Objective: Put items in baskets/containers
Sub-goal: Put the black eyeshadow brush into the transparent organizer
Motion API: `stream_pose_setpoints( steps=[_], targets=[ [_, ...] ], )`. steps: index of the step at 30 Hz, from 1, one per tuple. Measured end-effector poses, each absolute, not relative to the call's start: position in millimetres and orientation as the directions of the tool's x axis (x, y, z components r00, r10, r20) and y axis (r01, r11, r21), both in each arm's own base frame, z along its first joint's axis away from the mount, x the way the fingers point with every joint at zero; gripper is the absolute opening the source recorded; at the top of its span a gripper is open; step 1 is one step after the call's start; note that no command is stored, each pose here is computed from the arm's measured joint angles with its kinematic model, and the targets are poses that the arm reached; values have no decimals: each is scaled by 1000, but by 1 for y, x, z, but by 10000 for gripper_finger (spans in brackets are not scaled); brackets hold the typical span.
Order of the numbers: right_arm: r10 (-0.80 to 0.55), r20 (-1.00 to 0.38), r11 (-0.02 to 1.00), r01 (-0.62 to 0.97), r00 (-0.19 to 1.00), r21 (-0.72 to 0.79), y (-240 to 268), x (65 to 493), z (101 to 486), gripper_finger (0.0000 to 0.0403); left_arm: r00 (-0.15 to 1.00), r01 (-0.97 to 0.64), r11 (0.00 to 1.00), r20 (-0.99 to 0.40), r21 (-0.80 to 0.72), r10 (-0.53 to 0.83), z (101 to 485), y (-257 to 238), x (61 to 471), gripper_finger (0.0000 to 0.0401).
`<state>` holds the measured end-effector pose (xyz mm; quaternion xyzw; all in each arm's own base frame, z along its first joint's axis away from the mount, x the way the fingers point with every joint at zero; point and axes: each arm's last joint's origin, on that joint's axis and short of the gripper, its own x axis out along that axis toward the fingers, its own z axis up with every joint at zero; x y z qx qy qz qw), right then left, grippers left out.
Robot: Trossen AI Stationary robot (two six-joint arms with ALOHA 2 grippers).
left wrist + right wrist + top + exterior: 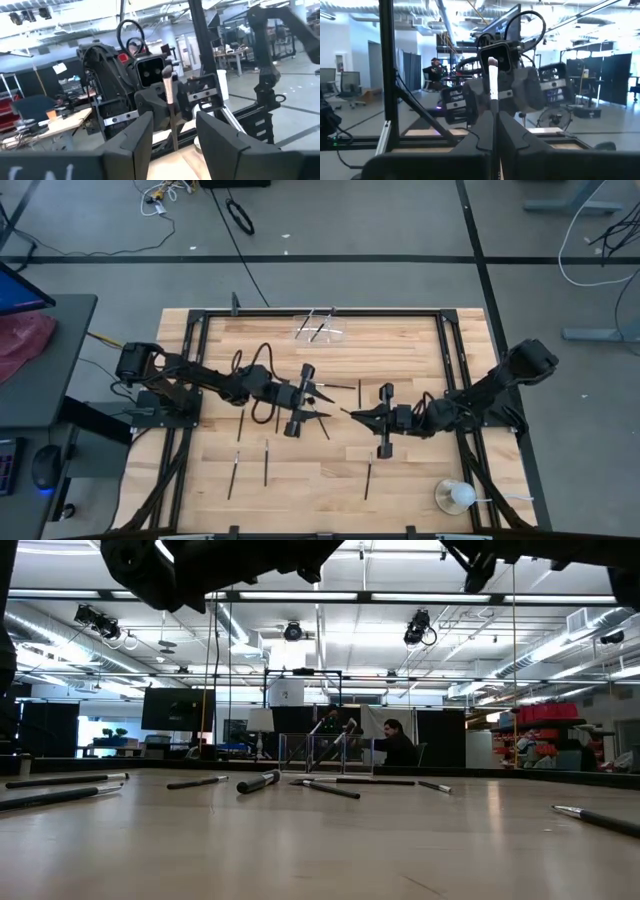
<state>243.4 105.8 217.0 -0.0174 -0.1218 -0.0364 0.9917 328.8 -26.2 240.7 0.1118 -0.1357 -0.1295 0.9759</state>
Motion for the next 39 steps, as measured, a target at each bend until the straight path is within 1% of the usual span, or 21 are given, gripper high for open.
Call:
stream_pose_setpoints(
  steps=[3,6,8,10,12,15,25,28,30,34,37,39],
  targets=[
    [-60,243,997,72,968,-41,104,252,218,6,928,226,948,248,222,-279,242,-25,329,189],
    [-67,235,995,81,970,-50,103,260,217,6,914,250,942,265,226,-306,245,-25,329,217],
    [-75,233,995,89,970,-51,102,264,216,6,903,267,933,274,242,-330,246,-28,329,226],
    [-81,227,994,95,971,-51,101,266,214,6,903,266,933,277,244,-330,247,-30,328,224],
    [-86,225,994,99,971,-45,100,268,213,6,905,255,937,282,240,-319,247,-31,328,211],
    [-89,226,994,102,970,-45,100,270,214,6,911,239,942,281,235,-301,247,-30,328,180],
    [-88,207,994,97,975,-38,100,271,212,6,906,230,943,300,241,-298,249,-30,328,48],
    [-87,199,995,96,976,-33,100,271,212,6,906,234,942,298,241,-302,248,-30,328,17],
    [-86,197,995,95,977,-35,100,271,211,6,906,235,942,296,241,-302,248,-30,328,10],
    [-86,190,995,95,978,-38,100,271,211,11,909,238,941,287,240,-303,247,-30,328,12],
    [-100,147,994,106,984,-34,100,272,207,29,921,245,942,246,231,-300,243,-29,329,9],
    [-149,103,988,151,983,-13,98,271,205,47,934,243,946,211,214,-288,240,-26,331,8]
  ],
)
